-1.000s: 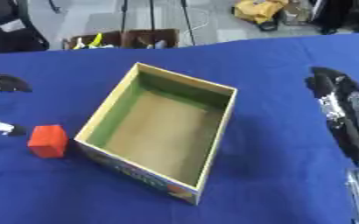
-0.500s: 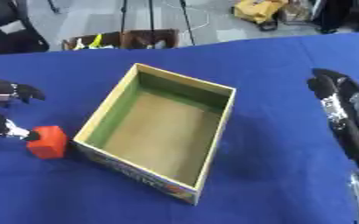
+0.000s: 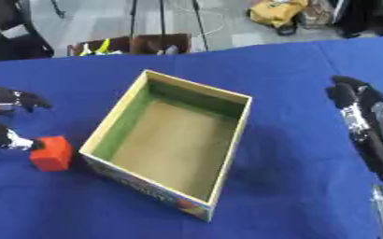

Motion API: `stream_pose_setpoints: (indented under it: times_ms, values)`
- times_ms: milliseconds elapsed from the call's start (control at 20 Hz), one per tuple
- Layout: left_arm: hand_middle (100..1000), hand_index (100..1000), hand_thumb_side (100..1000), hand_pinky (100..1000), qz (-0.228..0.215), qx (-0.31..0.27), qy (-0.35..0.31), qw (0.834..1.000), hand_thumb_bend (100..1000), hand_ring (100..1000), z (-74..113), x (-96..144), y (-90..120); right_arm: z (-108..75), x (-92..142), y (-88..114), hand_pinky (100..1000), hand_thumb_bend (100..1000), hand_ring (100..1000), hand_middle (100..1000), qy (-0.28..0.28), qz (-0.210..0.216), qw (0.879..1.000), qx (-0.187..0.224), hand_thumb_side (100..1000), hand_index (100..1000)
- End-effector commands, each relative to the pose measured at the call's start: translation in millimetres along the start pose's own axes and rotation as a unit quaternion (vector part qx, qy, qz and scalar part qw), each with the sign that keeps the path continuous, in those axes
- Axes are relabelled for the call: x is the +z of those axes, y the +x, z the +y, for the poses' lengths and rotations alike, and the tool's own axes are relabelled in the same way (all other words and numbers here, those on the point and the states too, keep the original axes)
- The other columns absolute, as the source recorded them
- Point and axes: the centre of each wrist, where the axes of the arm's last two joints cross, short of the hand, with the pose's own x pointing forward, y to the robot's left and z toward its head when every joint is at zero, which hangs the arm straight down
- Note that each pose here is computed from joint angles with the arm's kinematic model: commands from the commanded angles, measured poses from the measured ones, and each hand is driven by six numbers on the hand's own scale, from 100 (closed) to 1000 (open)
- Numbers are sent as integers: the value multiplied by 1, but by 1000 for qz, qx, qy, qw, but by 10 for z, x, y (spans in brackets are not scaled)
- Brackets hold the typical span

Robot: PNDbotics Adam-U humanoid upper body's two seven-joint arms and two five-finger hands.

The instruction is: Pick up objects on the table and place them in the box.

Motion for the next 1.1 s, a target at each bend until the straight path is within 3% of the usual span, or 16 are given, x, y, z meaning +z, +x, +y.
stream_pose_setpoints:
  times_ms: [50,450,600,650,1000,1100]
  values:
    - [927,1000,729,637,-49,-81,-91,991,396,838,30,76,-29,-48,-31,33,834,466,770,695,3,-11,1000,12,1000,849]
    - [923,1000,717,635,-34,-101,-26,994,297,838,372,375,48,-50,-21,21,834,465,771,695,4,-9,1000,13,1000,849]
    - [918,1000,724,630,-48,-108,-19,993,308,833,382,432,101,-54,-18,17,835,465,771,695,3,-7,1000,13,1000,849]
    - [914,1000,727,632,-52,-111,-18,992,354,834,375,443,121,-54,-18,17,835,467,771,695,3,-7,1000,13,1000,850]
    - [914,1000,737,640,-62,-119,-9,991,348,838,316,563,285,-58,-19,18,835,465,771,695,1,-8,1000,14,1000,850]
    - [914,1000,749,644,-62,-117,-9,991,403,840,298,583,306,-57,-20,19,835,465,771,695,1,-8,1000,13,1000,850]
